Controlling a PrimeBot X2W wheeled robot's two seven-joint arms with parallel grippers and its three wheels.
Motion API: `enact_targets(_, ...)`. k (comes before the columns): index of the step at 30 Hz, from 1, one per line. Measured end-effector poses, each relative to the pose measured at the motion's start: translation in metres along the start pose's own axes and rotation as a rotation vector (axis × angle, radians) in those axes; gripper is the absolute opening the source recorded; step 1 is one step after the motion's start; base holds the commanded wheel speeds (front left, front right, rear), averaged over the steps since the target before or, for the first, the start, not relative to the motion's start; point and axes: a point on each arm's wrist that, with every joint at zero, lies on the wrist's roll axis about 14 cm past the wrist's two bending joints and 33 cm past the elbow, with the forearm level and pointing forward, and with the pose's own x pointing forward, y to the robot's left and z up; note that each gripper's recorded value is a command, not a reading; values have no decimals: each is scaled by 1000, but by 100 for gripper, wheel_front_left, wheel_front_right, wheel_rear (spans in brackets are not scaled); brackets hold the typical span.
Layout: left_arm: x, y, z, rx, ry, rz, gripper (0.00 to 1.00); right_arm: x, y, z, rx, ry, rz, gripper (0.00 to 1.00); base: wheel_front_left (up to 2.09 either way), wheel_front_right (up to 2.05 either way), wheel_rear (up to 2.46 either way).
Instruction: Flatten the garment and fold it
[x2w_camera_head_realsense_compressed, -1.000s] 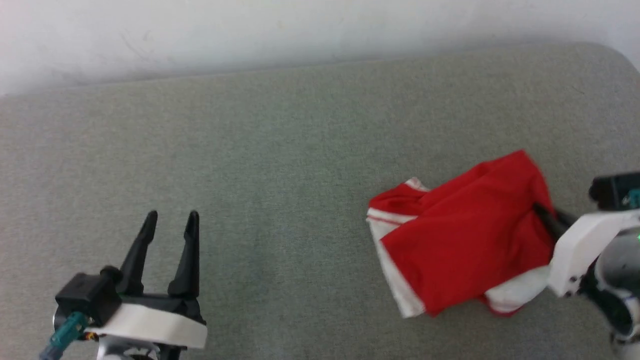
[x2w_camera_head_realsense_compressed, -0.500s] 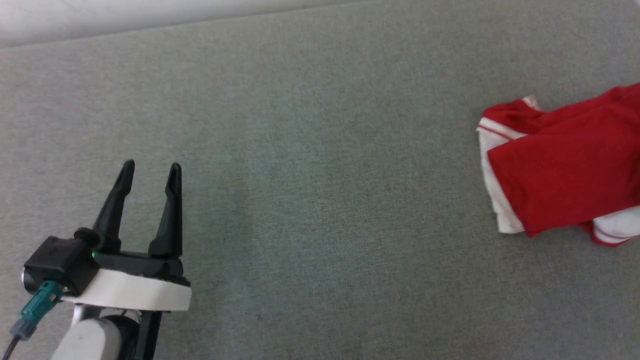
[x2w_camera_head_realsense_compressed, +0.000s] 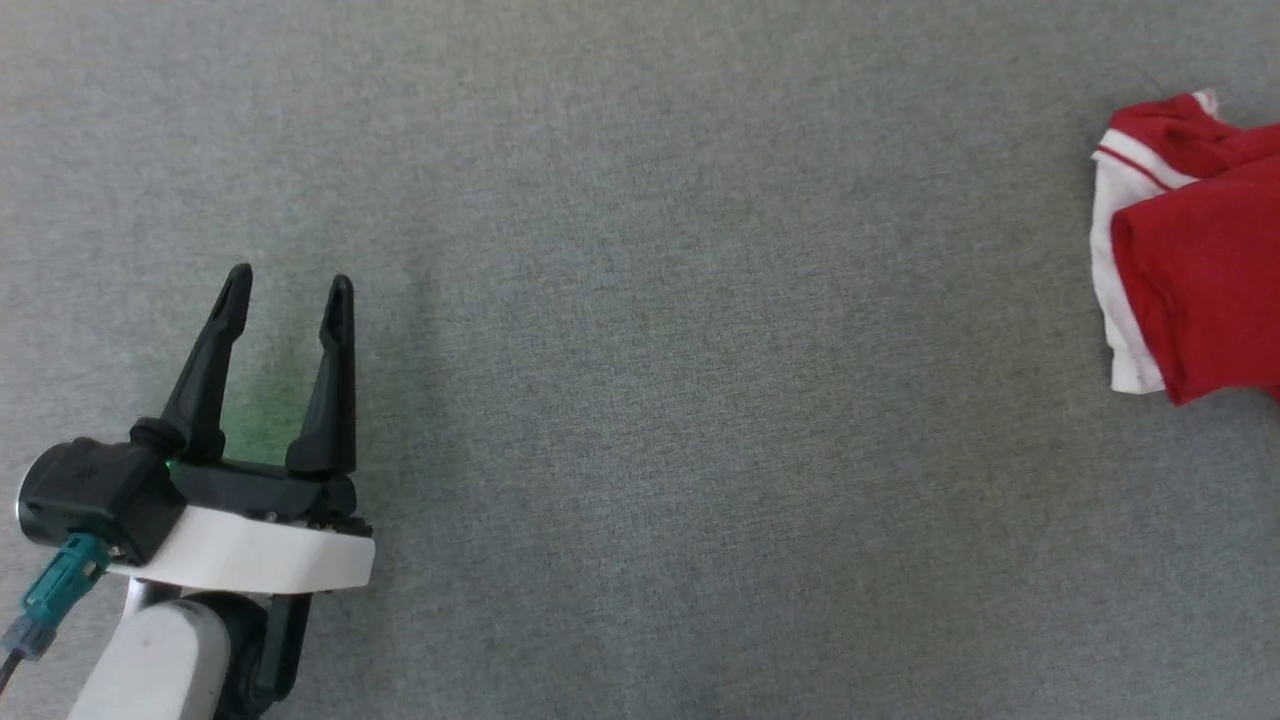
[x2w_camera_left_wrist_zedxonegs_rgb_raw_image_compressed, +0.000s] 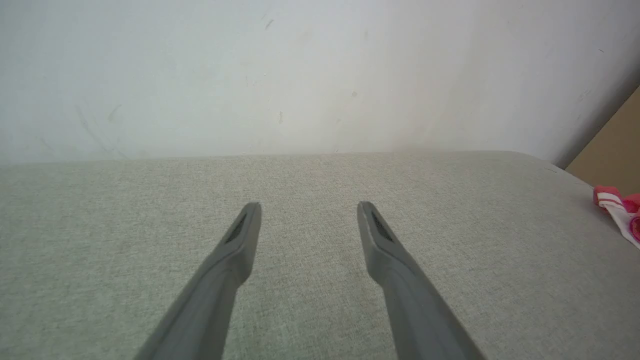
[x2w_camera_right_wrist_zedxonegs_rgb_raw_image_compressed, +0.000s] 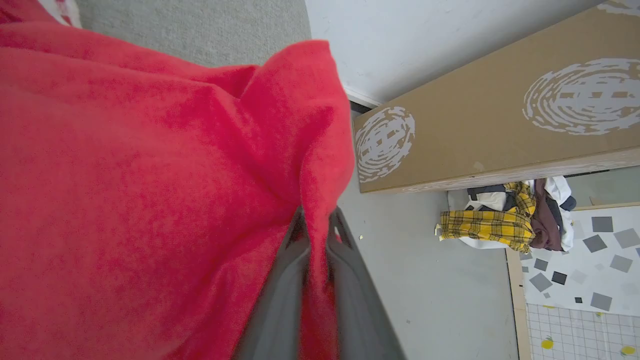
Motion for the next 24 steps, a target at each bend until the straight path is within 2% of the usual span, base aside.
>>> enact_targets(5, 6, -1, -8, -8, 8, -6, 100, 5, 7, -10, 7, 26, -4, 0, 0, 0, 0)
enact_targets(6, 7, -1, -8, -9, 9, -7, 100, 5, 8, -11, 9, 28, -5, 32, 0, 0, 0)
enact_targets(7, 7, -1, -9, -9, 8, -9, 100, 5, 8, -11, 11, 25, -7, 100, 0, 0, 0)
enact_targets(18, 5, -6, 19, 12, -91, -4, 100, -5, -1, 14, 61, -84, -31, 100, 0, 0, 0)
enact_targets(24, -8, -7, 33, -18, -121, 40, 100, -31, 8, 43, 185, -263, -8, 100, 0, 0, 0)
